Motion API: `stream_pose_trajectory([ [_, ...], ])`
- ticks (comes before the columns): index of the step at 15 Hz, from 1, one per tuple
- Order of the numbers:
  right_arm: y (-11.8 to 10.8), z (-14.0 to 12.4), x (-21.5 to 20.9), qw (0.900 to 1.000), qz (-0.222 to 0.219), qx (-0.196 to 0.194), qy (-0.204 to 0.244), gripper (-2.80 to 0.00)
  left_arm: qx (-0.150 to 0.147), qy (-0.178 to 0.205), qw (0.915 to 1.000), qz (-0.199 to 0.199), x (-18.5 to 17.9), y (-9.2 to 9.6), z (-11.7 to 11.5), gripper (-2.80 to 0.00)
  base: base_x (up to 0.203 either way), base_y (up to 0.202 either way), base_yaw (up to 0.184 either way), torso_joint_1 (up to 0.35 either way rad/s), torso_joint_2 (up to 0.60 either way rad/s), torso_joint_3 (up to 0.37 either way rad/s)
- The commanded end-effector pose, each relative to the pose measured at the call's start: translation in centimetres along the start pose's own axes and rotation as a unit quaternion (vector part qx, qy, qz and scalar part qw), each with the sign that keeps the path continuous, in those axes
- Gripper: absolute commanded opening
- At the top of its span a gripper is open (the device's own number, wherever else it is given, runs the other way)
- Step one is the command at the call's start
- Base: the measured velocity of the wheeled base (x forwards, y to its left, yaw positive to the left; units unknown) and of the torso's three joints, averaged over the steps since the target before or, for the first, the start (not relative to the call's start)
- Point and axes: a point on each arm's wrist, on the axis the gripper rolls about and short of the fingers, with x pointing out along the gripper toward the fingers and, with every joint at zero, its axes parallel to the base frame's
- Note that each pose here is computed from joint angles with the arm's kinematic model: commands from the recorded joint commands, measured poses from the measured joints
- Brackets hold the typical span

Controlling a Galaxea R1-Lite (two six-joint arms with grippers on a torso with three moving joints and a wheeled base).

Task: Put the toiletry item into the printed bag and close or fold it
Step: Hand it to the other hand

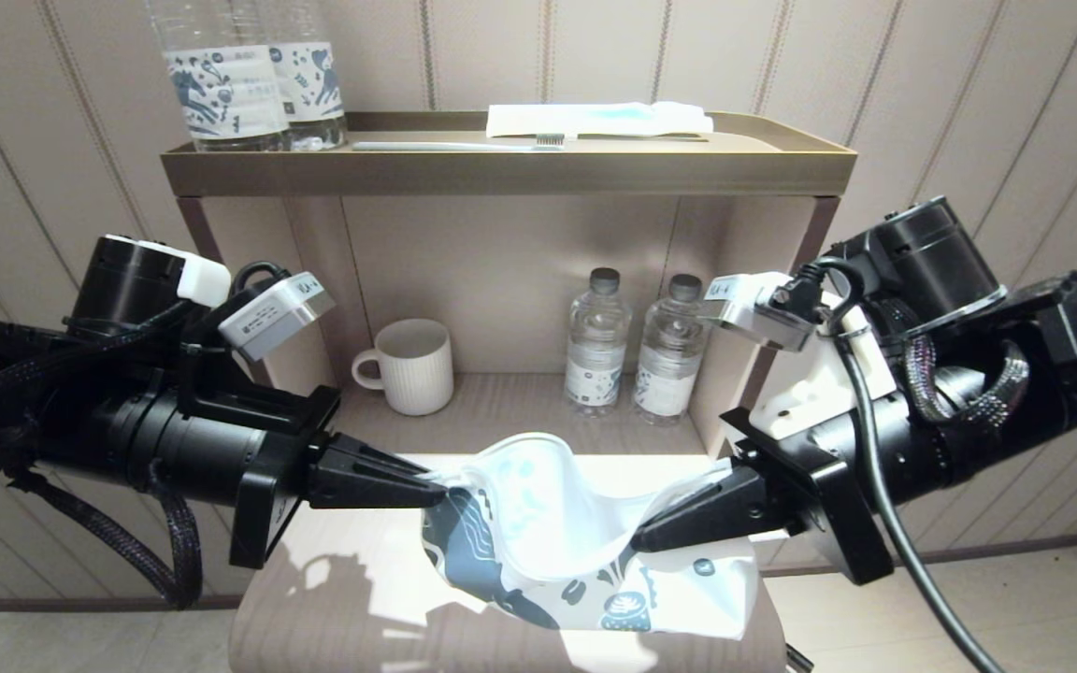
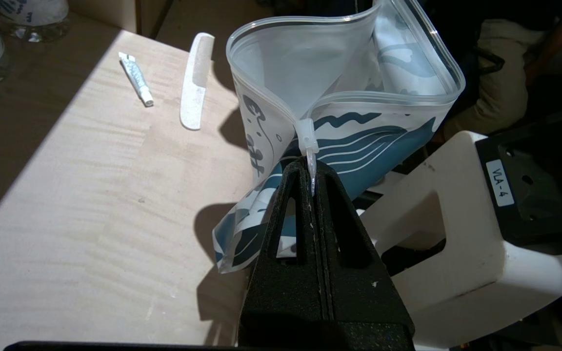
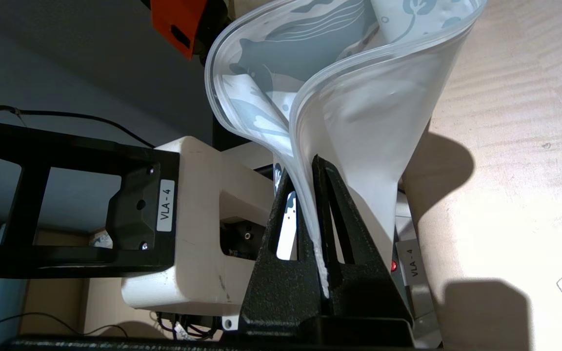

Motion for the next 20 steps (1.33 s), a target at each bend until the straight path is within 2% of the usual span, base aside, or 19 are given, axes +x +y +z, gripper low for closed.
stream_pose_trajectory([
  [1,0.42,-0.05,-0.33,1.000,0.001,-0.003,-0.003,-2.80,0.001,0.000,1.0000,-0.001,0.01,-0.02,-0.01,-2.80,0.000,0.000,0.000,0.000,0.00,0.000],
  [7,0.98,-0.98,-0.92,1.000,-0.011,0.003,0.000,-2.80,0.005,-0.002,1.0000,0.000,-0.06,-0.10,0.15,-2.80,0.000,0.000,0.000,0.000,0.00,0.000],
  [15,0.97,-0.78,-0.81,1.000,-0.010,0.000,-0.001,-2.80,0.009,0.002,1.0000,0.000,0.00,-0.05,-0.27,-2.80,0.000,0.000,0.000,0.000,0.00,0.000],
  [16,1.00,-0.78,-0.78,1.000,-0.009,0.000,0.000,-2.80,0.015,0.003,0.9999,0.000,-0.04,-0.18,-0.42,0.00,0.000,0.000,0.000,0.000,0.00,0.000],
  [18,1.02,-0.66,-0.81,1.000,-0.010,-0.002,-0.001,-2.80,0.028,0.000,0.9996,-0.002,-0.15,-0.37,-0.27,0.00,0.000,0.000,0.000,0.000,0.00,0.000],
  [20,1.03,-0.60,-0.76,1.000,-0.009,-0.004,-0.001,-2.80,0.029,0.001,0.9996,-0.003,-0.07,-0.25,-0.37,0.00,0.000,0.000,0.000,0.000,0.00,0.000],
])
